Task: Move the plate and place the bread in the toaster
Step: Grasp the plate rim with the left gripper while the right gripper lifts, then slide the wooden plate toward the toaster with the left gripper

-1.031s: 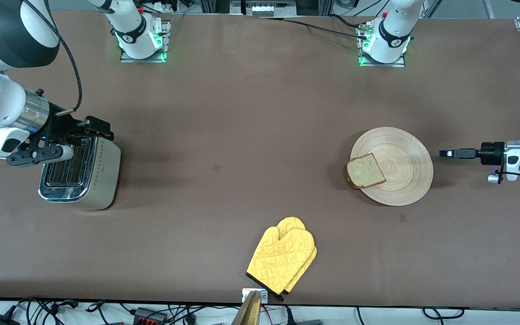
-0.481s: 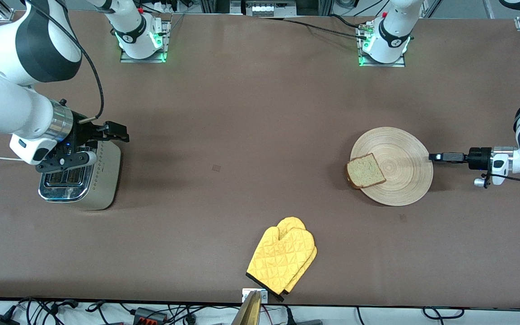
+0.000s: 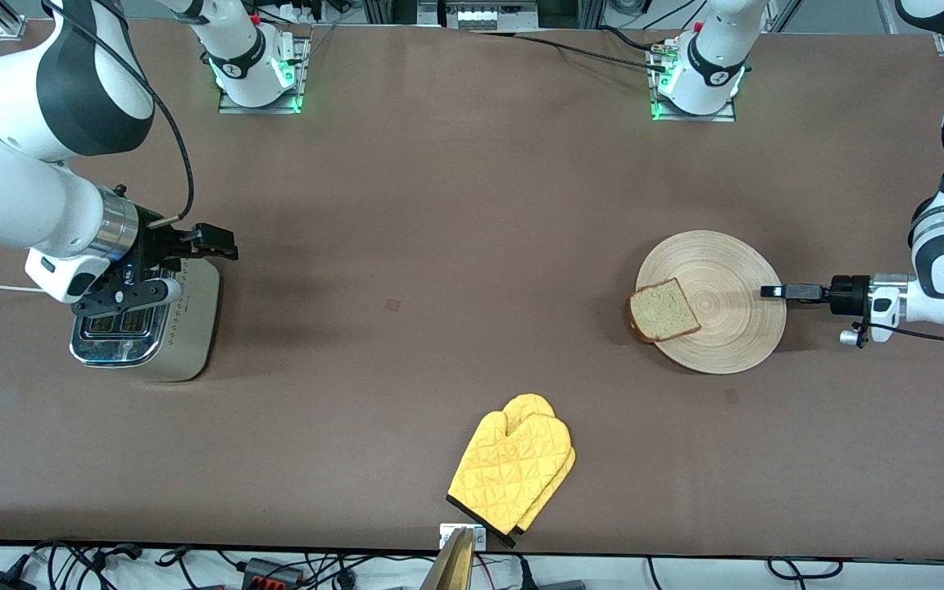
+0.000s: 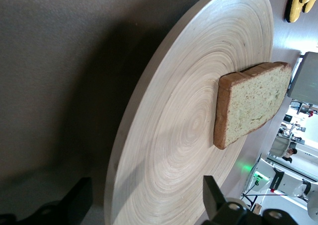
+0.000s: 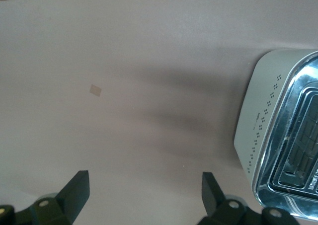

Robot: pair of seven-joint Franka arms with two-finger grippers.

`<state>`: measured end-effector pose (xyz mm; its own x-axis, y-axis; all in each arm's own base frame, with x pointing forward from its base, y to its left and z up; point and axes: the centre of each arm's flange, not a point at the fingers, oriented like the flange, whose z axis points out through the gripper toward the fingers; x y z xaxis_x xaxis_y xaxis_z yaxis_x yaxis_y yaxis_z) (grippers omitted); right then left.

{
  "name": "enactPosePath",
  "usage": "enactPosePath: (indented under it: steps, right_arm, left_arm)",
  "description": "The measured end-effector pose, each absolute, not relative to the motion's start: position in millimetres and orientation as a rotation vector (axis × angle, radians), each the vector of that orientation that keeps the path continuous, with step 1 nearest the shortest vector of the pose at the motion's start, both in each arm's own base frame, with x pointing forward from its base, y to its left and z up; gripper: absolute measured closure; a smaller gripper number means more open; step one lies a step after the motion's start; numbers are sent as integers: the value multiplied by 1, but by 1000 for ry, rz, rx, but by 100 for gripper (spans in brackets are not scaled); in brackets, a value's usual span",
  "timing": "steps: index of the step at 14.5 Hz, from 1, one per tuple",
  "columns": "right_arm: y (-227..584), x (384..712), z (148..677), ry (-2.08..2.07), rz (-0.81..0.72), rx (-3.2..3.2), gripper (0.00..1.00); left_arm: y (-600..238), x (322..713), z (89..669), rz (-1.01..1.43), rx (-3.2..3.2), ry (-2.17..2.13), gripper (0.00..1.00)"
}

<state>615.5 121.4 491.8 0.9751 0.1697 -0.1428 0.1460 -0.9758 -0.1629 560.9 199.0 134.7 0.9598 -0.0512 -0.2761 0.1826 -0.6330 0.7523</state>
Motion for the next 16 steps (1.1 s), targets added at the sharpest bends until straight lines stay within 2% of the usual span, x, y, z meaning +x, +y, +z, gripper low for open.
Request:
enactPosePath:
  steps: [2, 4, 6, 9, 13, 16]
  right_arm:
    - [121, 616, 493, -239, 230, -2971, 0]
    - [121, 617, 495, -240, 218, -2973, 0]
    - [121, 617, 495, -239, 214, -2973, 0]
    - [121, 617, 495, -238, 214, -2974, 0]
    - [122, 619, 495, -238, 198, -2974, 0]
    - [122, 619, 495, -239, 196, -2974, 0]
  left_arm:
    - [199, 561, 135, -326, 2232, 63, 30]
    - [200, 561, 135, -318, 2232, 49, 32]
    - [200, 561, 135, -317, 2232, 47, 43]
    - [200, 561, 135, -318, 2231, 49, 45]
    - [199, 560, 136, -318, 2217, 42, 86]
    - [194, 562, 143, -328, 2173, 14, 89]
